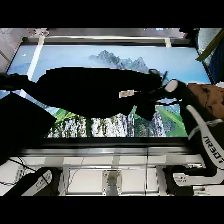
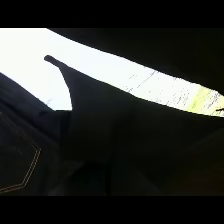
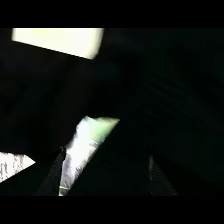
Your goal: Fold the clothes and pants, and hang the long-sleeved shirts on hangers.
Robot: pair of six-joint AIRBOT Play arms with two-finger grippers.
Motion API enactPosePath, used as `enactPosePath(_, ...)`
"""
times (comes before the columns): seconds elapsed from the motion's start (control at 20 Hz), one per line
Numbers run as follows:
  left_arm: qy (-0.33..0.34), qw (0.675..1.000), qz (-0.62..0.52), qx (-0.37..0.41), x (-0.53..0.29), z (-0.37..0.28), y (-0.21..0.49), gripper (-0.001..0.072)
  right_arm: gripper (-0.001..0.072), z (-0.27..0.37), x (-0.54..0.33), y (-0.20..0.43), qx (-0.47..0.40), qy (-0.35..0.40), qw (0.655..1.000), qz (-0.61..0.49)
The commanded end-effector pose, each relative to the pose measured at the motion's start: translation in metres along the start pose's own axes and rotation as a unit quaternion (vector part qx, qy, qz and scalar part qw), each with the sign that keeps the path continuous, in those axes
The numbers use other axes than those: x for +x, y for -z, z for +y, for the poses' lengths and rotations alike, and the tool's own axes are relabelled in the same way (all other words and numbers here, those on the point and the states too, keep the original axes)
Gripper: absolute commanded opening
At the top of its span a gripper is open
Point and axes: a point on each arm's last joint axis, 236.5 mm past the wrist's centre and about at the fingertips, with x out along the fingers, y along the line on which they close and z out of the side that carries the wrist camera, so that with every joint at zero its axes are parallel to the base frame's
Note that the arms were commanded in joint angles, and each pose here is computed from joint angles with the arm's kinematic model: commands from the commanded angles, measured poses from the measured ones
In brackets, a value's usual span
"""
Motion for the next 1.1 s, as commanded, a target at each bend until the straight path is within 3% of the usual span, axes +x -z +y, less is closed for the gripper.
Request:
enactPosePath(0.0, -0.005, 1.000, 0.024, 0.001, 0.008, 0.003, 0.009, 0.0007, 0.0554, 0.021, 0.040, 0.003, -0.015, 0.012, 1.000, 0.004)
enactPosePath(0.1, -0.005, 1.000, 0.029, 0.001, 0.013, 0.003, 0.010, 0.0007, 0.0444, 0.012, 0.042, 0.006, -0.016, 0.033, 0.999, 0.009)
enactPosePath(0.15, -0.005, 1.000, 0.031, 0.001, 0.014, 0.003, 0.011, 0.0007, 0.0443, 0.002, 0.040, 0.006, -0.005, 0.049, 0.999, 0.011)
enactPosePath(0.3, -0.005, 0.999, 0.033, 0.001, 0.015, 0.003, 0.011, 0.0007, 0.0326, -0.034, 0.027, 0.007, 0.031, 0.107, 0.993, 0.024)
enactPosePath(0.4, -0.004, 0.999, 0.033, 0.001, 0.015, 0.003, 0.011, 0.0008, 0.0300, -0.057, 0.017, 0.010, 0.057, 0.137, 0.988, 0.033)
enactPosePath(0.45, -0.004, 0.999, 0.033, 0.001, 0.015, 0.003, 0.011, 0.0008, 0.0128, -0.066, 0.013, 0.012, 0.063, 0.146, 0.987, 0.037)
enactPosePath(0.5, -0.004, 0.999, 0.033, 0.001, 0.015, 0.003, 0.011, 0.0008, 0.0023, -0.072, 0.011, 0.013, 0.068, 0.150, 0.986, 0.038)
enactPosePath(0.8, -0.005, 0.999, 0.034, 0.001, 0.015, 0.003, 0.012, 0.0008, 0.0017, -0.092, -0.017, 0.002, 0.077, 0.169, 0.983, 0.012)
enactPosePath(1.05, -0.009, 0.999, 0.034, 0.003, 0.014, 0.005, 0.012, 0.0007, 0.0017, -0.122, -0.098, -0.015, 0.049, 0.244, 0.967, -0.044)
